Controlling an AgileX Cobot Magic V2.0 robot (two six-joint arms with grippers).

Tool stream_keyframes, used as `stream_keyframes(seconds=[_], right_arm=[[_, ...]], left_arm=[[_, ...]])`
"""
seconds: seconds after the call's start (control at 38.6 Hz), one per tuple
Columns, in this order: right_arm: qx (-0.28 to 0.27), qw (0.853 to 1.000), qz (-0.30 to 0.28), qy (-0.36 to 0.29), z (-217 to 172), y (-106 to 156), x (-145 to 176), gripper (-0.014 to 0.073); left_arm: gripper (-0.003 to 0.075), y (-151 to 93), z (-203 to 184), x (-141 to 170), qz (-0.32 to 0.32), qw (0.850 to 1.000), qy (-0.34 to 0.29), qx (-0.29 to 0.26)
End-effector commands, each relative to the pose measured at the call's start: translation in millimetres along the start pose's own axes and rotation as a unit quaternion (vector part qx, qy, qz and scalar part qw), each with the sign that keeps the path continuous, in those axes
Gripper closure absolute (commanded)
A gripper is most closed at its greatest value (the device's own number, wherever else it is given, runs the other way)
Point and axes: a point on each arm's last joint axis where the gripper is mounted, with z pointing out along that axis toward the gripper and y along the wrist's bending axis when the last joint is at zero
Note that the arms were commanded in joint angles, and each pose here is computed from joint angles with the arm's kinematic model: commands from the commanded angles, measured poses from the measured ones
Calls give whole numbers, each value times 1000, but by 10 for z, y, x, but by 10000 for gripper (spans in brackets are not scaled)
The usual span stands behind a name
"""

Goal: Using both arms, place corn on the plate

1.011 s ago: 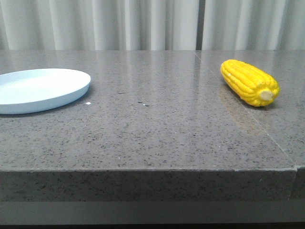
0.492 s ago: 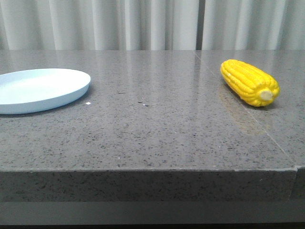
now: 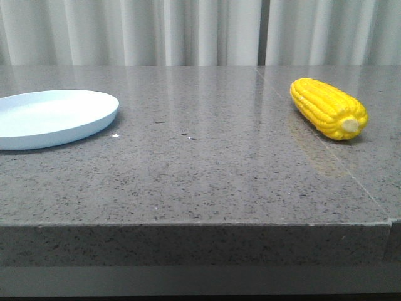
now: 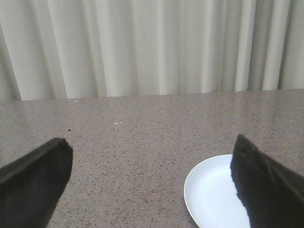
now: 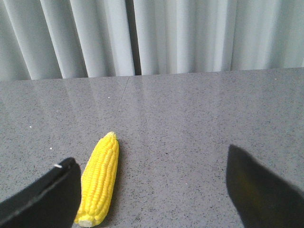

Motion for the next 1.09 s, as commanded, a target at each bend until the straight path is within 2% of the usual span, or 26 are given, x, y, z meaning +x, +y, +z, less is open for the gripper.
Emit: stream_keyframes(seconds=[0.0, 0.18, 0.31, 0.44, 0.6, 0.78, 0.96, 1.06], right_arm=[[1, 999, -2, -50, -24, 11, -176, -49], [1, 999, -2, -50, -24, 11, -176, -49], [1, 999, -2, -50, -24, 11, -176, -49], [1, 999, -2, -50, -24, 11, -176, -49], [1, 999, -2, -49, -24, 11, -174, -49], [1, 999, -2, -49, -24, 11, -174, -49], [1, 999, -2, -49, -24, 11, -174, -49], [1, 999, -2, -49, -24, 11, -174, -49]], left_arm=[[112, 6, -17, -209, -13, 998, -63, 1], [135, 5, 165, -251, -17, 999, -31, 3], [135, -30, 463, -364, -16, 999, 42, 20], [135, -128, 802, -488, -8, 989, 139, 47], [135, -207, 1263, -546, 3, 959, 277, 52], [135, -262, 1748, -487, 13, 909, 414, 46], [135, -351, 2170, -183, 14, 844, 533, 47], [135, -403, 2380, 43, 14, 826, 561, 50]])
